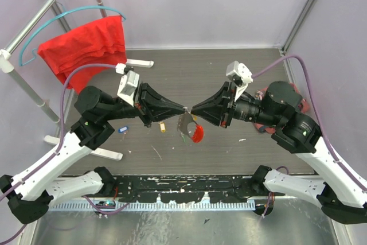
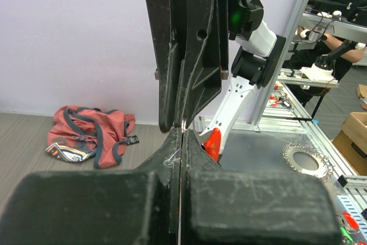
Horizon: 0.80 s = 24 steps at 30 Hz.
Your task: Put the keys on the keyring
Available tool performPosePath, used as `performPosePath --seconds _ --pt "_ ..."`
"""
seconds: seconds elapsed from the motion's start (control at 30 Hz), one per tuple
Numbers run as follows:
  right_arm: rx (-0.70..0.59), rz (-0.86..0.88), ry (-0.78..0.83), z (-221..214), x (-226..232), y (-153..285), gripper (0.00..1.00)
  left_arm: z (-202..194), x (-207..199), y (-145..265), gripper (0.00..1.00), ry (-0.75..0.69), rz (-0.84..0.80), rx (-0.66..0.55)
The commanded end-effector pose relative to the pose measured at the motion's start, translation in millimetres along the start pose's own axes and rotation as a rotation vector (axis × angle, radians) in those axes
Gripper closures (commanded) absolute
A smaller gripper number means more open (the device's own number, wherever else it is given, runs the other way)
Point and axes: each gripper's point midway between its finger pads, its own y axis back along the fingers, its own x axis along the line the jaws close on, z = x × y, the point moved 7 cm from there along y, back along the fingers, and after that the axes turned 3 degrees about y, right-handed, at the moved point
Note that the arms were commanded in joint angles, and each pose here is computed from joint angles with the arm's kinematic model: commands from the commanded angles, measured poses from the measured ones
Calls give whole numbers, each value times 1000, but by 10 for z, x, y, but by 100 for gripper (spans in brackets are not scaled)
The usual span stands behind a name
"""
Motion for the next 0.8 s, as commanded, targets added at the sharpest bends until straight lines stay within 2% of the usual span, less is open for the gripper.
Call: performPosePath --seconds 0.0,0.13,0.4,0.63,0.77 --pt "-4 61 37 42 50 -1 81 245 -80 -50 100 -55 -54 -73" --pt "-2 104 40 35 92 -5 77 250 -62 -70 100 -56 -54 -75" --pt "16 153 14 -47 102 -82 78 236 -32 -84 100 -50 -42 -78" --pt "-11 93 45 -17 60 -38 85 223 -14 -97 100 -43 -42 -80" --pt "-60 24 85 61 41 74 85 220 -15 -98 100 -40 -42 -81"
